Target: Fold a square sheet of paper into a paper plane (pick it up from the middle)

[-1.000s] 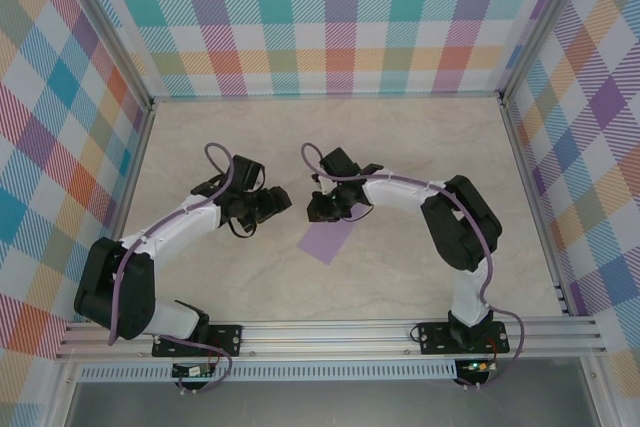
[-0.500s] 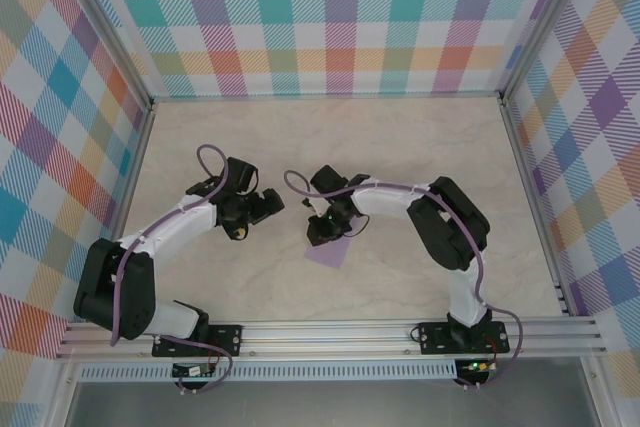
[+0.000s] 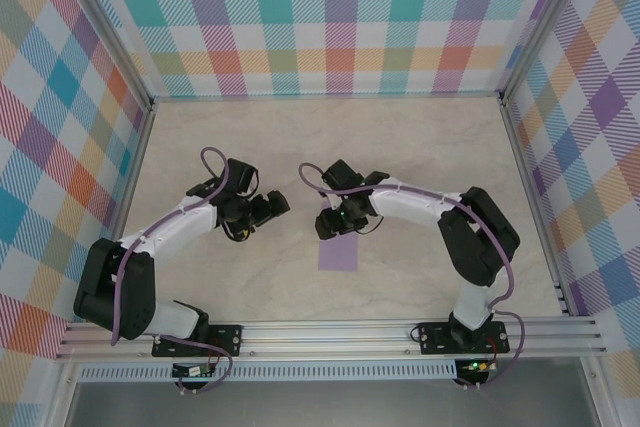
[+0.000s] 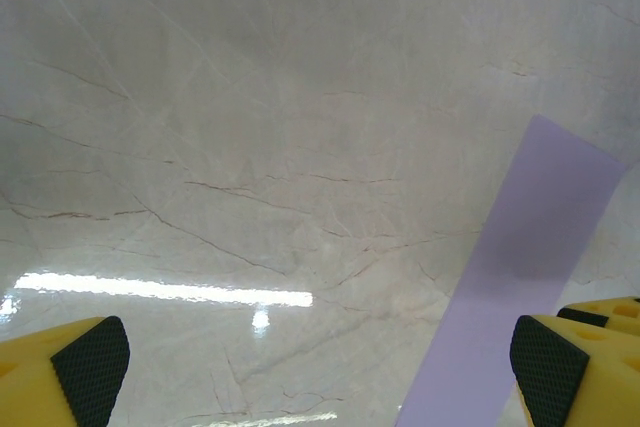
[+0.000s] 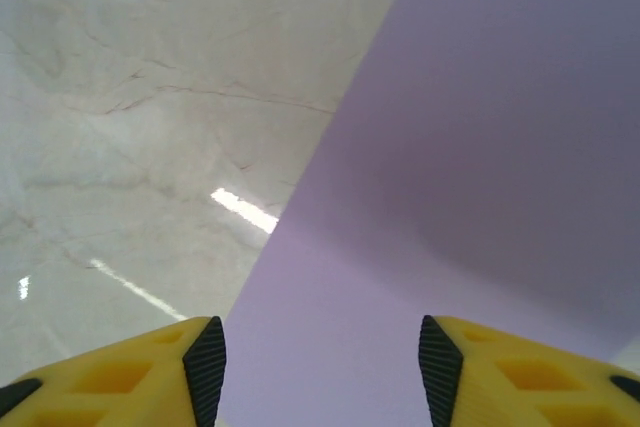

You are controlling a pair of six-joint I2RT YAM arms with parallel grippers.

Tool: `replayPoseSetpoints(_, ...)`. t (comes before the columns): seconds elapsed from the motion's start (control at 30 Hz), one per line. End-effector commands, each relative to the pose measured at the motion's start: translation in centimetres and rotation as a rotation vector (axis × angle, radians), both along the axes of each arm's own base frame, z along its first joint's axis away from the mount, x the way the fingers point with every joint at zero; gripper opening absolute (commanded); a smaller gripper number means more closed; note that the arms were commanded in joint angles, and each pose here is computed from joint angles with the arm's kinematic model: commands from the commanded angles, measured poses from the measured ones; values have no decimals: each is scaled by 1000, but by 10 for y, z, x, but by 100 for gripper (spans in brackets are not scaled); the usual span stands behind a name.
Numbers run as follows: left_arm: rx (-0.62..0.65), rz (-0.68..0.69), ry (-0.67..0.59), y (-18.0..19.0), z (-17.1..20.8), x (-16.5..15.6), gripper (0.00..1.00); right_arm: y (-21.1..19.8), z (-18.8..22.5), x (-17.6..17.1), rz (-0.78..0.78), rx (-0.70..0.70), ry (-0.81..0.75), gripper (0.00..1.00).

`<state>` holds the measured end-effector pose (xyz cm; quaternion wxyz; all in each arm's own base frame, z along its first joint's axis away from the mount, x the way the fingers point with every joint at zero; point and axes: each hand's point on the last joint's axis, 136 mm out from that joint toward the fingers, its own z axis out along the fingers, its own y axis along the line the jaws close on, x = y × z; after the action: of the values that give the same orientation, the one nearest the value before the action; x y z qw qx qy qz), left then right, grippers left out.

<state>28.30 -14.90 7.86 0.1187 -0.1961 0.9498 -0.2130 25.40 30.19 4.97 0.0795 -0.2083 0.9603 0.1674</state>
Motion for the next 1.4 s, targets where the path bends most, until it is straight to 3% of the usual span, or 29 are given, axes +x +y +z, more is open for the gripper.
replayPoseSetpoints(0.0,27,2,11,7,-3,-8,100,-6,-4,-10,-48,-117,-10,64)
replayPoseSetpoints(0.2,58,63,23,19,-10,-6,100,-1,-15,-43,14,-245,-12,78)
replayPoseSetpoints(0.63,79,74,49,26,-18,-9,100,1,-45,-60,46,-335,39,82)
replayPoseSetpoints(1.03,81,75,57,25,-20,-8,100,-23,-67,-62,49,-456,41,79)
replayPoseSetpoints(1.37,82,75,55,25,-19,-7,100,-27,-75,-64,41,-465,45,70)
